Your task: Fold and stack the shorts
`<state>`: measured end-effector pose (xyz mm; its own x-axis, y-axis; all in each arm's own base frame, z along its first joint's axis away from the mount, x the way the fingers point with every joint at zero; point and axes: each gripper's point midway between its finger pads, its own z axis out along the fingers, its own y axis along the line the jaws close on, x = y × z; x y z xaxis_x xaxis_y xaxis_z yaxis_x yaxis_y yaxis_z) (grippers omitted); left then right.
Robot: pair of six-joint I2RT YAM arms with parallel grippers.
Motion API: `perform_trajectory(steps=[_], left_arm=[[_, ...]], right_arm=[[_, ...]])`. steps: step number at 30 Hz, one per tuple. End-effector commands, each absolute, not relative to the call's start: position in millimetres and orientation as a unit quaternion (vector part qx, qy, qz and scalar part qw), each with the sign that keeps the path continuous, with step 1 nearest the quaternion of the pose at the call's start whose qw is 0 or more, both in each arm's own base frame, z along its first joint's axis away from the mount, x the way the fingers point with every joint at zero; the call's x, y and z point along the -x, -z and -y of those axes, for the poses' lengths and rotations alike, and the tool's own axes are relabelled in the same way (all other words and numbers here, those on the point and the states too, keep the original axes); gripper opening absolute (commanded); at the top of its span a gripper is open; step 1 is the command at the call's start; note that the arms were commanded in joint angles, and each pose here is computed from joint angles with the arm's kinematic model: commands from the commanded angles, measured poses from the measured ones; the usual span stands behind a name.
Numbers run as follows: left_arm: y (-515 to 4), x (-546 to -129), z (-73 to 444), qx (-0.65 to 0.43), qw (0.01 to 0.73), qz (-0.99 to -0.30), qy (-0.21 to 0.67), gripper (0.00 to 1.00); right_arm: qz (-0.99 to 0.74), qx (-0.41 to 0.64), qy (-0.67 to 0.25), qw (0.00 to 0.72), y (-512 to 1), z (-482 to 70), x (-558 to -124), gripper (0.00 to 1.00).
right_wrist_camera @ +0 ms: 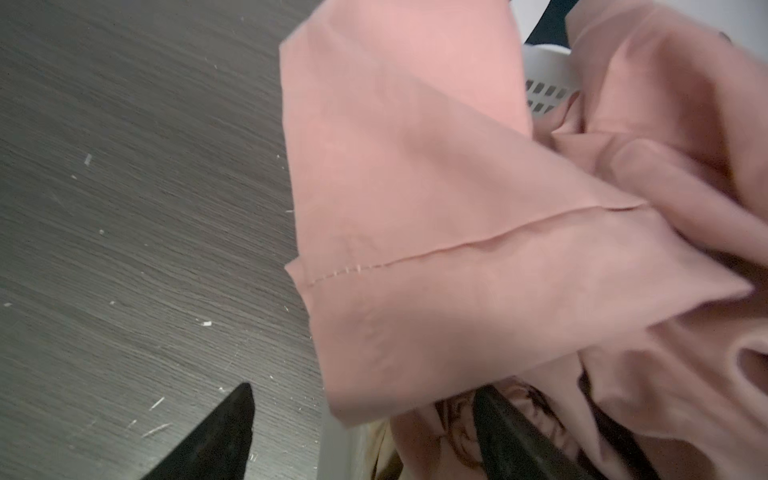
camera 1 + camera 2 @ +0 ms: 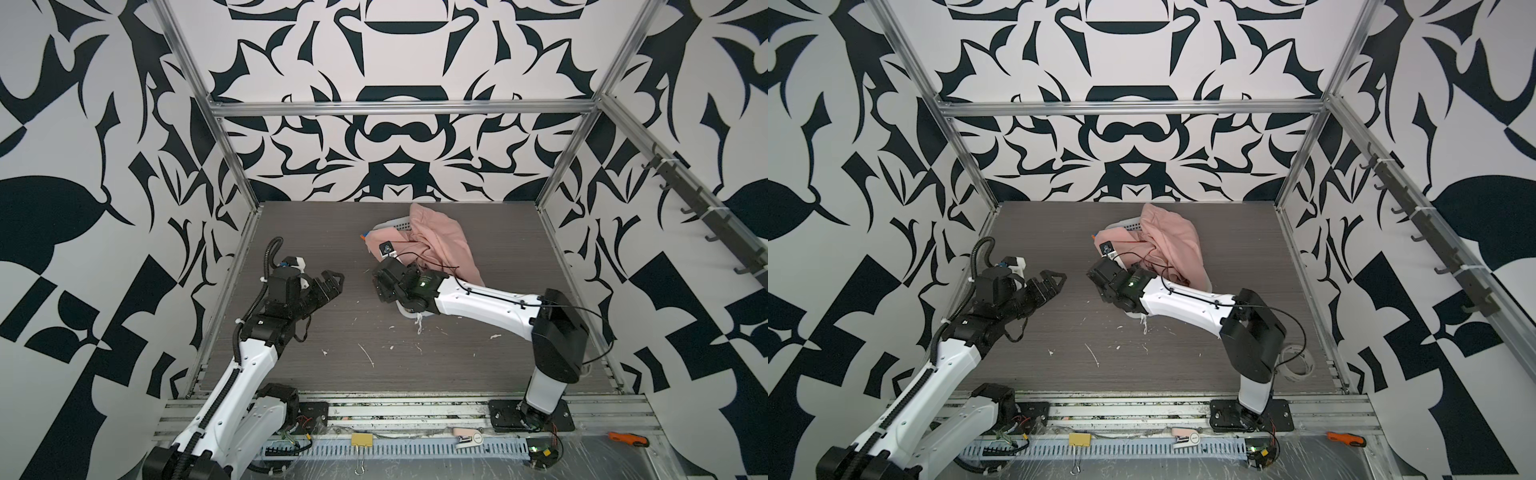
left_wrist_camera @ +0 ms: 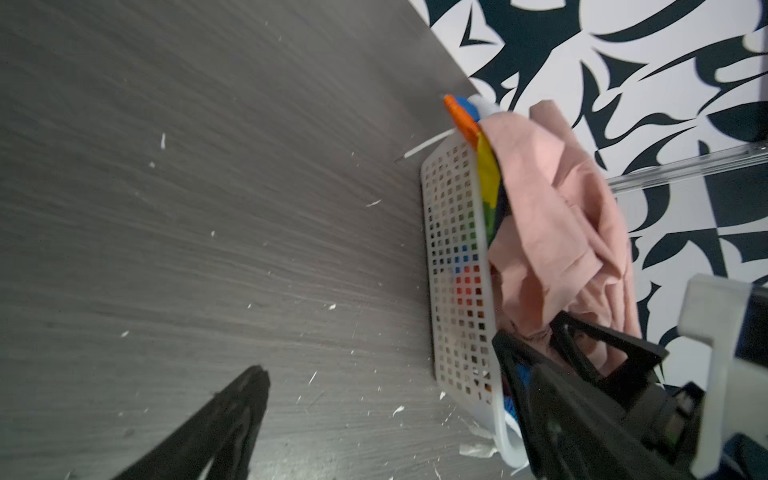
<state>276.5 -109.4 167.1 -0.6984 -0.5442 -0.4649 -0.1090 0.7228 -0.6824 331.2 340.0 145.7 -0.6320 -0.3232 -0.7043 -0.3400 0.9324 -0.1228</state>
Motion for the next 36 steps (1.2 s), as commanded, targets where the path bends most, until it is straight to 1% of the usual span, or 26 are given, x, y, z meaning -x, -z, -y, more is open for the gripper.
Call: perform_trajectory(steps=[1,4,8,9,11,13,15,16,17,23,26,31,33,36], left_arm=[[-168,-266,112,0.188,0.333,-0.862,0.332,0.99],[-170,-265,112,0.179,0.340,-0.862,0.332,0.99],[-175,-268,114,0.171,0.343,-0.861,0.335,0.99],[-176,-269,116,0.168,0.343,-0.860,0.337,0.99],[-179,-273,122,0.160,0.342,-0.861,0.341,0.99],[-182,-277,128,0.150,0.340,-0.863,0.343,0.99],[-189,-281,136,0.137,0.342,-0.863,0.346,0.99],[-193,-283,140,0.131,0.345,-0.863,0.346,0.99],[-197,-286,146,0.123,0.347,-0.863,0.347,0.99],[-223,-296,194,0.055,0.364,-0.864,0.343,0.99],[-233,-299,222,0.010,0.372,-0.866,0.334,0.99],[-239,-308,257,-0.027,0.375,-0.866,0.331,0.99],[-234,-315,269,-0.036,0.369,-0.869,0.327,0.99],[-232,-324,284,-0.050,0.365,-0.872,0.322,0.99]], right_arm=[[-0.905,0.167,-0.007,0.392,-154,-346,-340,0.81],[-0.910,0.169,0.012,0.378,-137,-349,-344,0.75],[-0.908,0.179,0.042,0.377,-124,-347,-350,0.69],[-0.908,0.183,0.051,0.374,-121,-345,-352,0.66],[-0.907,0.190,0.067,0.369,-116,-339,-356,0.49],[-0.906,0.192,0.080,0.368,-115,-329,-361,0.26],[-0.905,0.194,0.086,0.370,-117,-317,-369,0.08],[-0.902,0.197,0.089,0.373,-119,-310,-374,0.03],[-0.899,0.199,0.096,0.378,-121,-301,-379,0.00],[-0.875,0.221,0.164,0.399,-144,-230,-412,0.00],[-0.882,0.178,0.175,0.400,-156,-179,-426,0.00],[-0.892,0.105,0.184,0.400,-163,-101,-440,0.00],[-0.897,0.084,0.185,0.393,-159,-82,-441,0.00],[-0.901,0.076,0.180,0.386,-146,-71,-441,0.00]])
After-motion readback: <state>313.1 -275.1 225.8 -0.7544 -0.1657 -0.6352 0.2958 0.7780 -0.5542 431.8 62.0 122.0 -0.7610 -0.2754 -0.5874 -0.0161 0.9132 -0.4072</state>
